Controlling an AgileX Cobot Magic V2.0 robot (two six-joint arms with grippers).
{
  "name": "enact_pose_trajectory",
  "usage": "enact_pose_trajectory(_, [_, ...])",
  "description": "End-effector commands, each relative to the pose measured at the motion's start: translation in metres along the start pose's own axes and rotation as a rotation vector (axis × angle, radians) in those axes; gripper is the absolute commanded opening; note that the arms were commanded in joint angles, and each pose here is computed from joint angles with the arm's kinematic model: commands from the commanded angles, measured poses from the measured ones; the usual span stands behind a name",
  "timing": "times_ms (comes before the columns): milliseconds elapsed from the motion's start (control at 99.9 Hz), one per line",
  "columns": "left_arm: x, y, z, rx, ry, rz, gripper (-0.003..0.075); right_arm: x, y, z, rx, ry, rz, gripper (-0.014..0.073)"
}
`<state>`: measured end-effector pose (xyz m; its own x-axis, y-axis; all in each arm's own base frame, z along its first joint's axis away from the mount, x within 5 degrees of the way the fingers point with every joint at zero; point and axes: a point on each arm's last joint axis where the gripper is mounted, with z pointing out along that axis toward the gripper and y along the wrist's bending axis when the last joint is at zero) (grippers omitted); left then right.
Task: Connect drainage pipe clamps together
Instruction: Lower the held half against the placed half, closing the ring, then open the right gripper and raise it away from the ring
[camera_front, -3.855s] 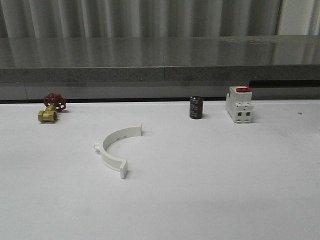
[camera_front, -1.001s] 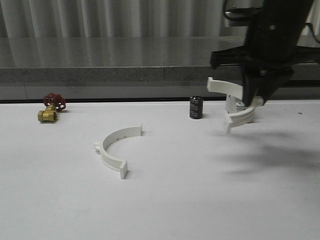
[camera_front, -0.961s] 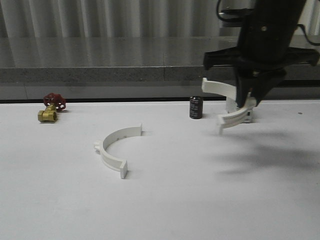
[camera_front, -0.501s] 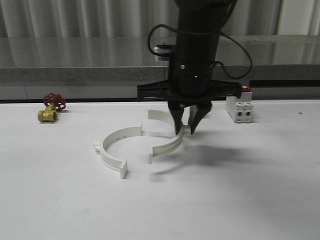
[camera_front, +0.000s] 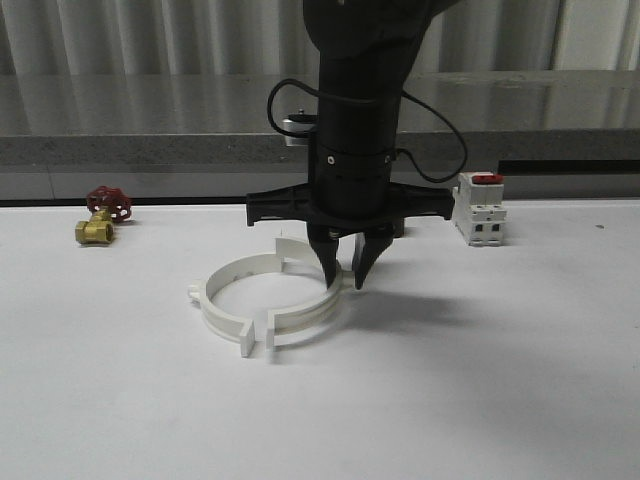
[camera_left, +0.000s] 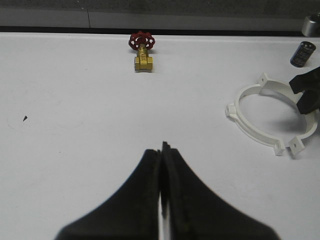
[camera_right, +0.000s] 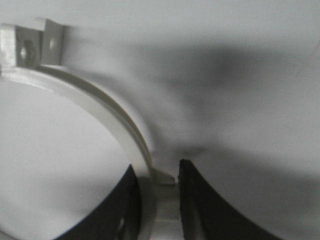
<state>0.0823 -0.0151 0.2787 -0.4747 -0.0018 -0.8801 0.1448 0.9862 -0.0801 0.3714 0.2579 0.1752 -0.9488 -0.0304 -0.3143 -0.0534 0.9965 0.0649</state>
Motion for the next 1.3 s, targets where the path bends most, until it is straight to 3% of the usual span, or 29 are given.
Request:
enact_pose_trajectory(0, [-0.014,0.0,-0.004,-0.006,-0.094,-0.01,-0.0021,-0.013,0.003,-0.034,-0.04,-0.097,0.004,0.0008])
enact_pose_trajectory(611, [-0.014,0.0,-0.004,-0.006,-0.094,-0.01,-0.0021,-0.013,-0.001,-0.032,-0.002,-0.094,0.069,0.0008])
enact_pose_trajectory(1292, [-0.014,0.0,-0.004,-0.006,-0.094,-0.01,-0.0021,-0.007,0.007,-0.012,-0.052,-0.038,0.118,0.0008])
